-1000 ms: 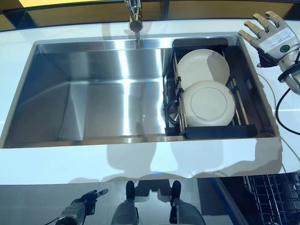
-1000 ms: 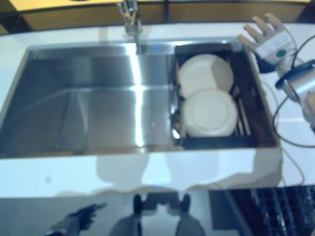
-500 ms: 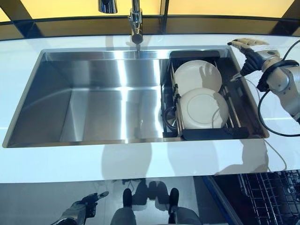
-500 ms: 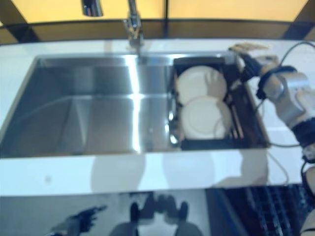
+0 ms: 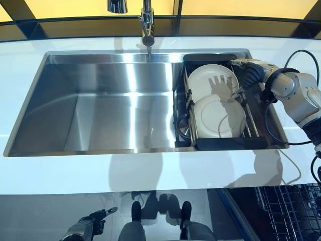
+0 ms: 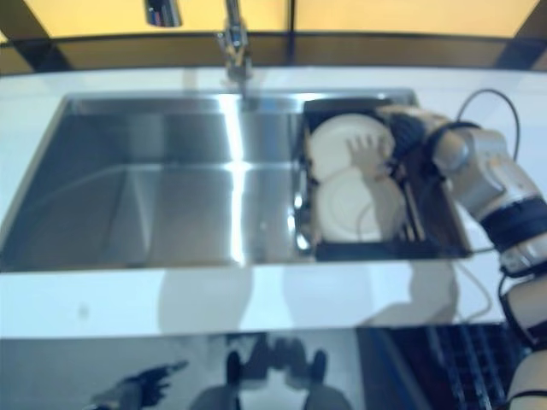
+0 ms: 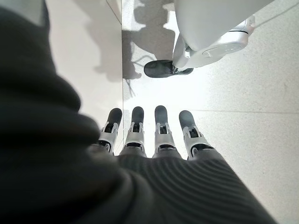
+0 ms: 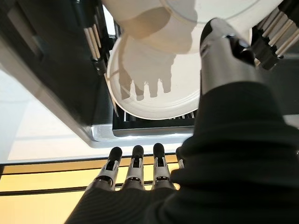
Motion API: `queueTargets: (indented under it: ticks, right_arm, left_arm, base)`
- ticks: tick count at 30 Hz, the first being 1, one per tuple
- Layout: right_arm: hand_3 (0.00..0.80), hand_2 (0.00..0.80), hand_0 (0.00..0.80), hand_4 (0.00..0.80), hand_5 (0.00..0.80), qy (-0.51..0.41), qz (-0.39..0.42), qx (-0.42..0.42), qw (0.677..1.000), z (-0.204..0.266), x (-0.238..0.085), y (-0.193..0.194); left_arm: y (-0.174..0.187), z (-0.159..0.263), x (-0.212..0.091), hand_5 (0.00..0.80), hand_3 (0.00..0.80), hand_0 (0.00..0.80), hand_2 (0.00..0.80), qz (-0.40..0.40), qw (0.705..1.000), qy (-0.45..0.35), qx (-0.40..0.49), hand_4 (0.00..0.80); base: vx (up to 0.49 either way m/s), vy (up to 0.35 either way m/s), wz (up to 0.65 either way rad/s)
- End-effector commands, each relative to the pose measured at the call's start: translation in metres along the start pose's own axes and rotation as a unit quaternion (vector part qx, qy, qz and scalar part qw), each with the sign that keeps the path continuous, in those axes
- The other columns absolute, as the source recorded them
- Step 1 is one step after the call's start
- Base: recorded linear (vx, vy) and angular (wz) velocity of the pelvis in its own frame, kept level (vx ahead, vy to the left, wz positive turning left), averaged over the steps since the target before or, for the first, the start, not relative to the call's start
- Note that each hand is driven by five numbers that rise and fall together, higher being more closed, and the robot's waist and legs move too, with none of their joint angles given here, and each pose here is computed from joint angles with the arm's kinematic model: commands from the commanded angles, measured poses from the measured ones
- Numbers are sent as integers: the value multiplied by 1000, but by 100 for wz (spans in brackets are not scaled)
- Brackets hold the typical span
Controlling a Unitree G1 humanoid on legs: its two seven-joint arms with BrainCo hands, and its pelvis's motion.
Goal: Take plates into dishwasher
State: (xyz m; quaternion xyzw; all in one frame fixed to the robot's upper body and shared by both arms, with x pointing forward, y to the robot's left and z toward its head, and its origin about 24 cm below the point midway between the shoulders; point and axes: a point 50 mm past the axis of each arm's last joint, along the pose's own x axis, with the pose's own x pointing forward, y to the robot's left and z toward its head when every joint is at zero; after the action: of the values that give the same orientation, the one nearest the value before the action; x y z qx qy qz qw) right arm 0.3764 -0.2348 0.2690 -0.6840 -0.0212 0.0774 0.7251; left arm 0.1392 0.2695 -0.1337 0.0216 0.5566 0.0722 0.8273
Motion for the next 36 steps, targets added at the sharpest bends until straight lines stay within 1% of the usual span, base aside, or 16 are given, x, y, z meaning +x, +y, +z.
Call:
queueTargets:
  ticks: [1, 8, 13, 15, 16, 18, 21, 24, 27, 31, 36]
  right_arm:
    - [0, 0, 0, 0, 0, 0, -63, -40, 997, 15, -3, -52]
    - [0, 0, 0, 0, 0, 7, -65, -79, 995, 18, -4, -59]
    - [0, 0, 0, 0, 0, 8, -69, -87, 994, 22, -5, -66]
    - [0, 0, 0, 0, 0, 7, -60, -87, 994, 24, -5, -68]
    - [0, 0, 0, 0, 0, 8, -52, -89, 995, 24, -5, -67]
    - [0, 0, 0, 0, 0, 12, -39, -92, 995, 22, -4, -61]
    - [0, 0, 0, 0, 0, 31, -9, -107, 994, 17, -1, -52]
    - [0, 0, 0, 0, 0, 58, 44, -96, 993, 8, -1, -44]
    - [0, 0, 0, 0, 0, 78, 77, -86, 990, 1, -1, -41]
    - [0, 0, 0, 0, 0, 111, 140, -39, 983, -12, 0, -30]
    - [0, 0, 0, 0, 0, 143, 213, 7, 967, -23, -1, -14]
  left_arm:
    - [-1, 17, 1, 0, 0, 0, 0, 8, 1000, -3, 20, 0]
    - [-2, 22, 1, 0, 0, 0, 0, 8, 1000, -6, 16, 0]
    - [-1, 26, 1, 0, 0, 0, 0, 7, 1000, -10, 16, 0]
    - [-1, 29, 0, 0, 0, 0, 0, 6, 1000, -14, 16, 0]
    - [1, 31, 0, 0, 0, 0, 0, 23, 999, -18, 15, 0]
    - [1, 31, 1, 0, 0, 0, 0, 25, 999, -22, 17, 0]
    - [-3, 31, 1, 0, 0, 0, 0, 28, 999, -27, 23, 0]
    - [0, 37, 0, 0, 0, 0, 0, 30, 999, -28, 27, 0]
    - [3, 40, -1, 0, 0, 0, 0, 29, 999, -30, 27, 0]
    - [8, 43, -2, 0, 0, 0, 0, 27, 999, -31, 30, 0]
    - [10, 42, -3, 0, 0, 0, 0, 25, 999, -31, 35, 0]
  base:
    - [0, 0, 0]
    - [18, 4, 2]
    - [7, -1, 0]
    - [0, 0, 0]
    - [0, 0, 0]
    - [0, 0, 0]
    - [0, -12, 0]
    - [0, 0, 0]
    - [0, 0, 0]
    - [0, 0, 0]
    - [0, 0, 0]
